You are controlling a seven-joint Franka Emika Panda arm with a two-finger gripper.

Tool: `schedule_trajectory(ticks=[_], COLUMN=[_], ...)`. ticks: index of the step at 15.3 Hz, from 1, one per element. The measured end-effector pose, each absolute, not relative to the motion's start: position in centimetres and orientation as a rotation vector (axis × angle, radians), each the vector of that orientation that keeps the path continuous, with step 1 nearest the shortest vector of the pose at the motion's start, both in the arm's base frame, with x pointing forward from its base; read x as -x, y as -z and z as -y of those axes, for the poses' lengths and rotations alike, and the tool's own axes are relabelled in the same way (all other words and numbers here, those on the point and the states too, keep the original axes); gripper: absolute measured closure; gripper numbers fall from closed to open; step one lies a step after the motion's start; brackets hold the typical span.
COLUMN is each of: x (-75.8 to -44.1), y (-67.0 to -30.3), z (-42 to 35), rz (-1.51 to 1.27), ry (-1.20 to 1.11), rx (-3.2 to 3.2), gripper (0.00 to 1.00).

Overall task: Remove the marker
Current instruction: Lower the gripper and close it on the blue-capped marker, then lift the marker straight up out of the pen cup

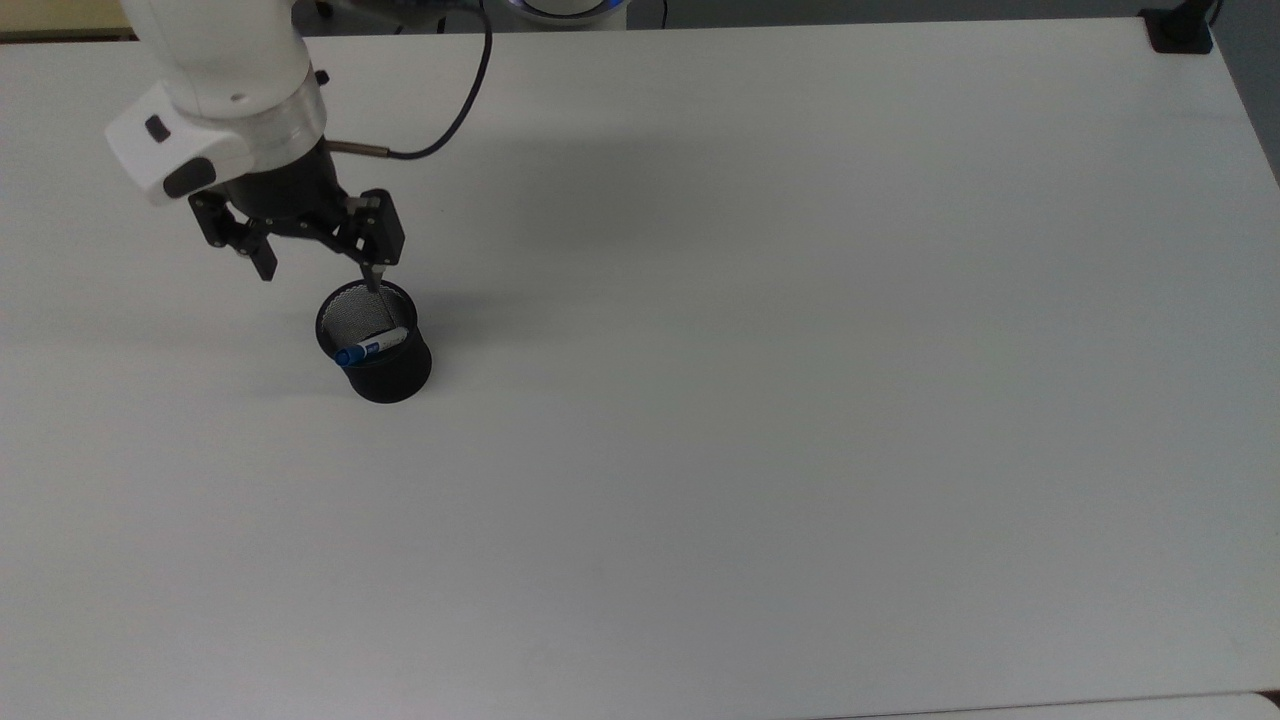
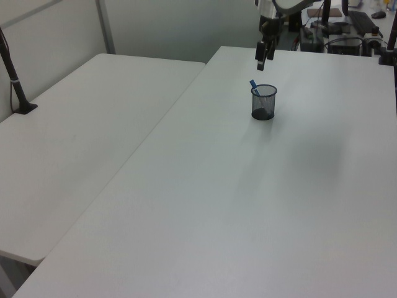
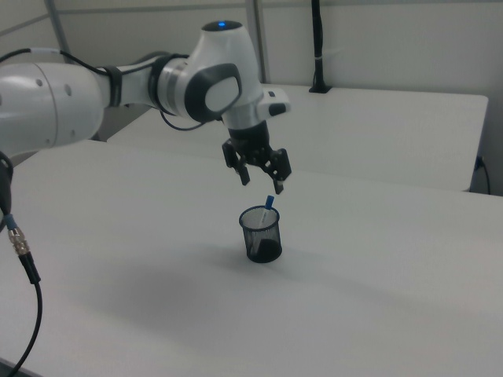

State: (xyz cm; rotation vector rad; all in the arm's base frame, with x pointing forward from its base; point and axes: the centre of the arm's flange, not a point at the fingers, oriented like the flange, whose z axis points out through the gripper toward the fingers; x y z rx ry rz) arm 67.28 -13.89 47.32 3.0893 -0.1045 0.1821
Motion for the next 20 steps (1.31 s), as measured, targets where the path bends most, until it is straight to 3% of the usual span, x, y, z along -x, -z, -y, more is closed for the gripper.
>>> schedule_trajectory(ticks=[10, 17, 20], x=[-69.0, -69.8, -70.2], y=[-42.9, -41.0, -41.3], z=[14.6, 13.1, 13.1], rz=[0.061, 0.024, 0.022], ry=[-0.209, -0.200, -0.252], rx=[-3.067, -3.073, -3.063], gripper=[0.38, 0.45, 0.70])
